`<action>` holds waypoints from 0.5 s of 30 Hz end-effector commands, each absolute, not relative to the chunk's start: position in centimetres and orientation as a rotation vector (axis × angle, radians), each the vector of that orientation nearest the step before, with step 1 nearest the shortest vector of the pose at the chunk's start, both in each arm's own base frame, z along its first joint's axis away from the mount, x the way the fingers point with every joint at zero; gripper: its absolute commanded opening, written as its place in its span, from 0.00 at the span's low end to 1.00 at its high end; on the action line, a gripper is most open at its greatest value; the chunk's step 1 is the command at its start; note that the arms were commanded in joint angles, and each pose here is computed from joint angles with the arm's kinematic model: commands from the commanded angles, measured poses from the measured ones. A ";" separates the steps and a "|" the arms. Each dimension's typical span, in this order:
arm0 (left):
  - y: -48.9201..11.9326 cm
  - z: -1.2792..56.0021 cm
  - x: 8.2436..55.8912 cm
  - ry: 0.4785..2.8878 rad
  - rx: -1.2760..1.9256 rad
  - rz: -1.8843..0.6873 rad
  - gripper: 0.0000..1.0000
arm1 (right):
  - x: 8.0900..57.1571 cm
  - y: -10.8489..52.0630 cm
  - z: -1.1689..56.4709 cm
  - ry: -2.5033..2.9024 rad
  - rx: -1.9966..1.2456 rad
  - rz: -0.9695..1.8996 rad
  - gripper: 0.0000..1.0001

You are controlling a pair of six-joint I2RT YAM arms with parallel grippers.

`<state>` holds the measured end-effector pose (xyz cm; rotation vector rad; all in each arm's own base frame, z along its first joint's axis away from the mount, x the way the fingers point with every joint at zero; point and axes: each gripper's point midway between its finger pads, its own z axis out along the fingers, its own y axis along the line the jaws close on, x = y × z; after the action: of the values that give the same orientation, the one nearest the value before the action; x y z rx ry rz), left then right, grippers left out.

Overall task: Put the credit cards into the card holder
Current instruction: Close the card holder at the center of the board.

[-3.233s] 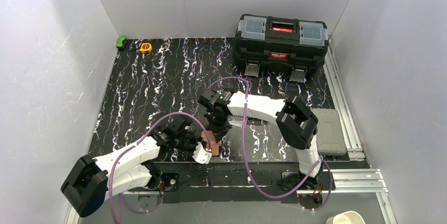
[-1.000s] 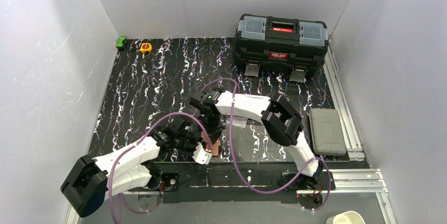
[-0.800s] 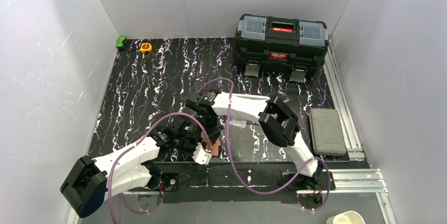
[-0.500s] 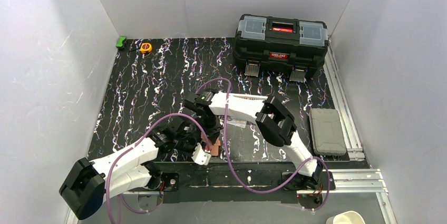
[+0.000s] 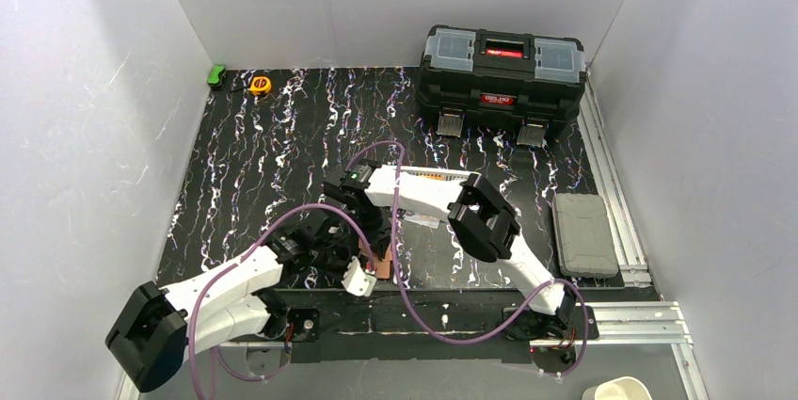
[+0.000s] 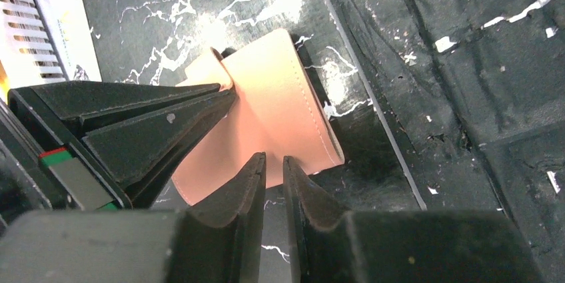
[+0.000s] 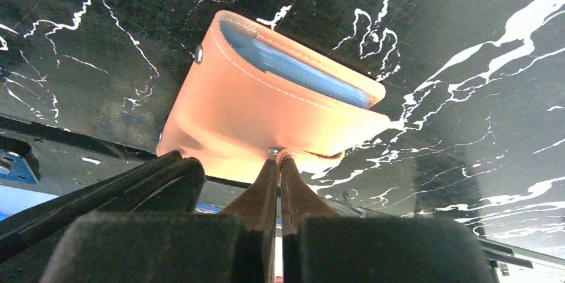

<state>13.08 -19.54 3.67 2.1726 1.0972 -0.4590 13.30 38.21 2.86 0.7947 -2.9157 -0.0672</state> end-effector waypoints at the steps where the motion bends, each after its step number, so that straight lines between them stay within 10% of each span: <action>1: -18.1 3.3 12.8 1.125 2.203 -0.404 0.14 | 13.0 39.3 -6.7 -2.925 0.882 0.039 0.01; 15: -18.5 2.8 13.5 1.050 2.186 -0.352 0.13 | 14.8 39.5 -1.0 -3.045 0.695 -0.457 0.01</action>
<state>13.07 -17.43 2.56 2.1763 1.1003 -0.3285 13.49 38.02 3.45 0.7481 -3.0059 -0.3232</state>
